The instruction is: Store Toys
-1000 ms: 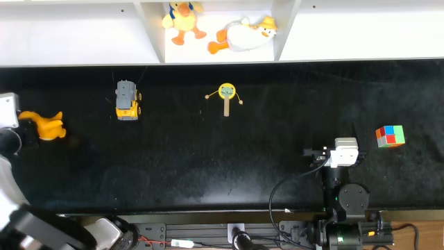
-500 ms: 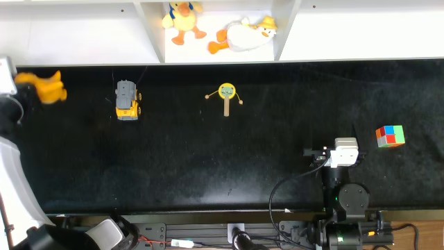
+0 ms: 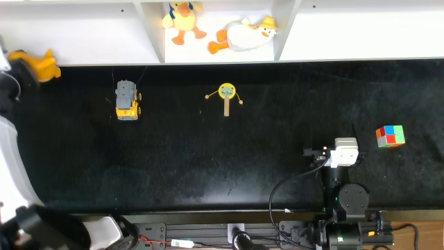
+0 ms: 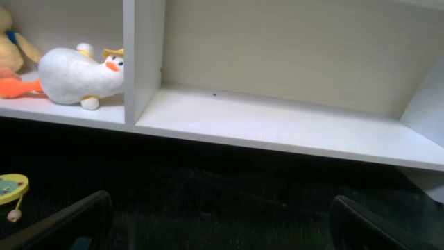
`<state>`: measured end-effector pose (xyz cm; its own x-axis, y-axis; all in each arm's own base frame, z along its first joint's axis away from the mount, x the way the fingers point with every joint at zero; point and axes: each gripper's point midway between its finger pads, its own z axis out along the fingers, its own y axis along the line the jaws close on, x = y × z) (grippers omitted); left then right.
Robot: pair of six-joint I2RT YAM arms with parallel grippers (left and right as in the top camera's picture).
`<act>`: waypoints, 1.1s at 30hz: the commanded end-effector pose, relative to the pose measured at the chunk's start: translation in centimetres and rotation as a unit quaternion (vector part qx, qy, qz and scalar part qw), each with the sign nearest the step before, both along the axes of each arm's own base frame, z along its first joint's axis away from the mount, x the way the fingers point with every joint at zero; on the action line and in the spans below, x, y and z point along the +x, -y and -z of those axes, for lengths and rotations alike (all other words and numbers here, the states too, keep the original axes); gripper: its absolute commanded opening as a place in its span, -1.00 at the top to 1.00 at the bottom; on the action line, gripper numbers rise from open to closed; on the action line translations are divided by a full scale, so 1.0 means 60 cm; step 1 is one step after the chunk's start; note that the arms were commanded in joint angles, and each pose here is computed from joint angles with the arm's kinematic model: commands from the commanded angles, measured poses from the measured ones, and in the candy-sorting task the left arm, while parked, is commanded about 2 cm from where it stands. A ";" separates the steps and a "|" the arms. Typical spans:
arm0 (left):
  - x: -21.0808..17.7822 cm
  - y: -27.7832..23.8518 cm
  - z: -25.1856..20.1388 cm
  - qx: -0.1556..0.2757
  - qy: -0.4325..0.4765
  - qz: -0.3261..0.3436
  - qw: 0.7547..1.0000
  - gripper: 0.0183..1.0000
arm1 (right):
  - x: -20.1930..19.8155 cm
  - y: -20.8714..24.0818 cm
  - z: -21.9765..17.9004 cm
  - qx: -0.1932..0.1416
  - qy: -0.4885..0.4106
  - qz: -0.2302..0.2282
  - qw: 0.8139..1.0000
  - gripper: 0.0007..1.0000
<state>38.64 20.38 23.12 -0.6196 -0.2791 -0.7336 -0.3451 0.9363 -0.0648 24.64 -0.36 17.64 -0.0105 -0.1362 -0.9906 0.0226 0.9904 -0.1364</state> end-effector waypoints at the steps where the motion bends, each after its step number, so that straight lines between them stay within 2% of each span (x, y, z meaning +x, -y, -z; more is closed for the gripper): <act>1: 0.042 -0.008 -0.036 0.008 0.020 -0.002 1.000 0.91 | 0.001 -0.001 0.007 0.000 -0.001 -0.002 1.000 -0.99; 8: 0.084 0.003 -0.024 0.013 0.018 0.014 1.000 0.89 | 0.001 -0.001 0.007 0.000 -0.001 -0.002 1.000 -0.99; 33: 0.126 -0.003 0.059 -0.010 -0.009 0.013 1.000 0.86 | 0.001 -0.001 0.007 0.000 -0.001 -0.002 1.000 -0.99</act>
